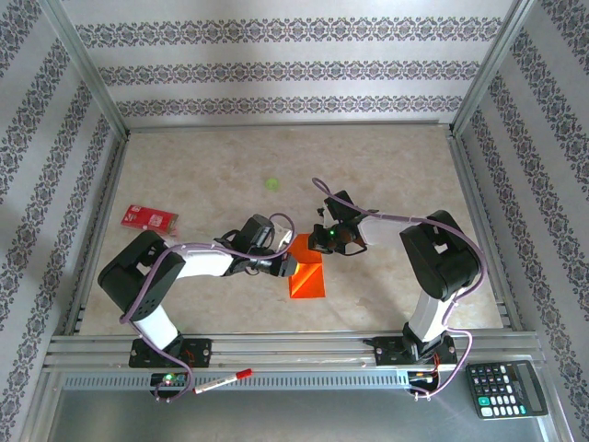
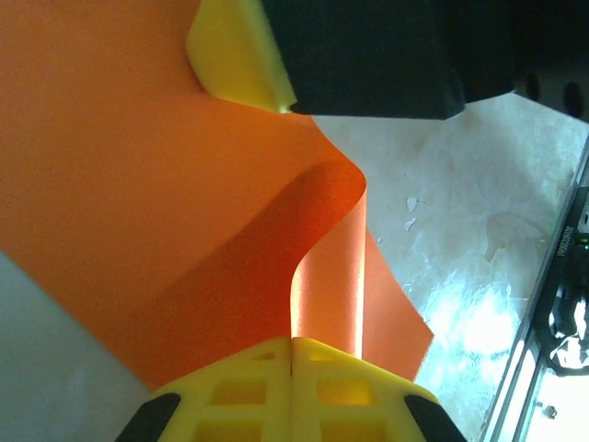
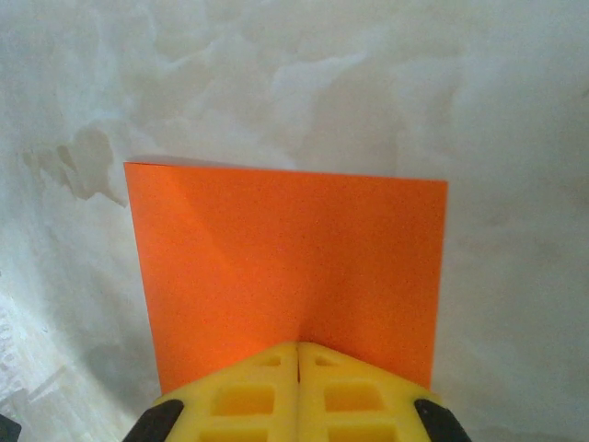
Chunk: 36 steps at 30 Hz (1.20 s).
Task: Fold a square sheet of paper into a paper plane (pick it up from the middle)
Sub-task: Fold the triangle a second time at the center of the table.
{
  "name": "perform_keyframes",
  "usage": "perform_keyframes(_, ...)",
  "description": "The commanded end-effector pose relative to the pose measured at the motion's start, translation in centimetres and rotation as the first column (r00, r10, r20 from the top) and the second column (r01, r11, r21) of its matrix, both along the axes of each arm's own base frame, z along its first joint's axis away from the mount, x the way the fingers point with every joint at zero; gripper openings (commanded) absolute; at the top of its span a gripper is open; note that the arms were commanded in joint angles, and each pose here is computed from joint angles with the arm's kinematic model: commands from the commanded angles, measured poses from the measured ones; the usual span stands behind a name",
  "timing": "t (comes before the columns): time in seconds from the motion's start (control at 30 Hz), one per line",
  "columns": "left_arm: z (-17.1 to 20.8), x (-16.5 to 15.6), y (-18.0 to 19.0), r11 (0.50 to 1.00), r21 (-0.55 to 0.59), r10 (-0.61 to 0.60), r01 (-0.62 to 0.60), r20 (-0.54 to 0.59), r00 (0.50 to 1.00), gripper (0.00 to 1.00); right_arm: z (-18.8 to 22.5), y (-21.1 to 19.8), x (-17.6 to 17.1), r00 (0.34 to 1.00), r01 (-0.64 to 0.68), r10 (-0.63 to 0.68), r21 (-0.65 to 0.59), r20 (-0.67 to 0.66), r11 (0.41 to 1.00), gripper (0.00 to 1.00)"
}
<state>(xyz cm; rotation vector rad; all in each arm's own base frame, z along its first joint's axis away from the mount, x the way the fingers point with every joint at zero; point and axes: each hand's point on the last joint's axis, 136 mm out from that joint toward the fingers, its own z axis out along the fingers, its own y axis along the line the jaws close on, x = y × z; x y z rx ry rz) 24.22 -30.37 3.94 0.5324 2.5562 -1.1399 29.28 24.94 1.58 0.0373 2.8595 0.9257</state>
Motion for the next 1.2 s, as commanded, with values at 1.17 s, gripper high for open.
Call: perform_keyframes(1.17,-2.7,0.6,1.4,0.997,0.073,0.038,-0.034,-0.049,0.998,0.03,-1.3,-0.5,-1.3,0.999,-0.024,0.023,-0.035,-0.030,0.999,0.00)
